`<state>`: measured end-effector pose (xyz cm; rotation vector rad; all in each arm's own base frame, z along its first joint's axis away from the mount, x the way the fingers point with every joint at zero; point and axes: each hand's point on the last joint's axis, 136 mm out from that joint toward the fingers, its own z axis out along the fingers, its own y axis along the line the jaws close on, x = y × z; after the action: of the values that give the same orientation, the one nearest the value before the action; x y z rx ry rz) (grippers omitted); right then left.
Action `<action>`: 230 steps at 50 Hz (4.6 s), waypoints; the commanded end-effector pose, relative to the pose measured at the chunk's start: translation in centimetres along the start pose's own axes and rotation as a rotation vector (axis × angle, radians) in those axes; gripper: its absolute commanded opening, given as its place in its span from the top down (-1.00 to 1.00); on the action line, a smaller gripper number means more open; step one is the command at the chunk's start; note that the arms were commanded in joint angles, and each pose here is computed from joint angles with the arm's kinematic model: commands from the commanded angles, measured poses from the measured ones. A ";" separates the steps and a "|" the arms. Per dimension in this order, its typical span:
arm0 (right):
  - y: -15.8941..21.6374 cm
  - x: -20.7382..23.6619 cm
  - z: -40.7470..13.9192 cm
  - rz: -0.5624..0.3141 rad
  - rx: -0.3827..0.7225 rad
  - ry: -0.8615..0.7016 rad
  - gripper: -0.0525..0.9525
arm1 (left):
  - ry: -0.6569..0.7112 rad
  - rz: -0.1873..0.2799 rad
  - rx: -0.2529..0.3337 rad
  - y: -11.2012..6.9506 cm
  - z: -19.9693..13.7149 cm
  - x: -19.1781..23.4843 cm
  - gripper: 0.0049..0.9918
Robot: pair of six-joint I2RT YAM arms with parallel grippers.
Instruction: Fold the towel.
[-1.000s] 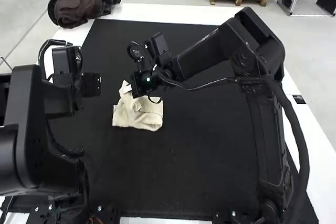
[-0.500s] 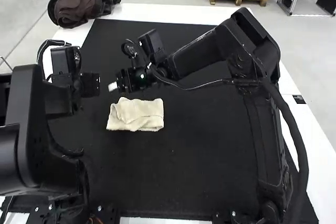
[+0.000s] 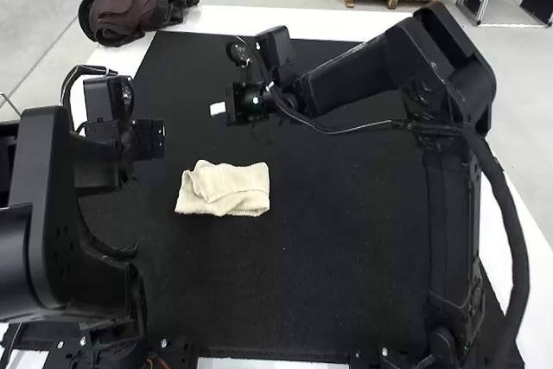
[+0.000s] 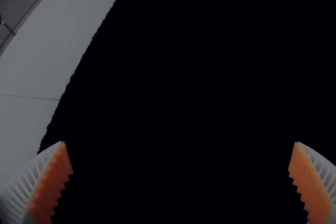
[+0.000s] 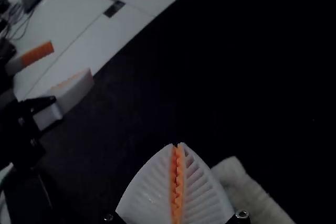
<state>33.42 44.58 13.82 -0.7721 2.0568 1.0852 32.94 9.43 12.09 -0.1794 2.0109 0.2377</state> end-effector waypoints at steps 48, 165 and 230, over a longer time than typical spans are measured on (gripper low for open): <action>-0.2 9.2 2.9 0.002 -0.072 0.078 0.94 | -0.096 0.016 0.018 0.0 -0.4 -3.4 -0.95; 4.0 -21.1 -36.2 -0.137 0.200 -0.700 0.67 | -0.452 0.010 0.144 -2.8 -12.2 -24.9 -0.95; -1.4 0.2 -52.2 -0.368 1.056 -1.206 -0.94 | -1.248 0.116 0.105 -3.0 -28.6 -16.7 -0.95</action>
<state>17.49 -0.40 38.45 0.1050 1.0169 0.1111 14.41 1.23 41.96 0.0053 0.7830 0.1526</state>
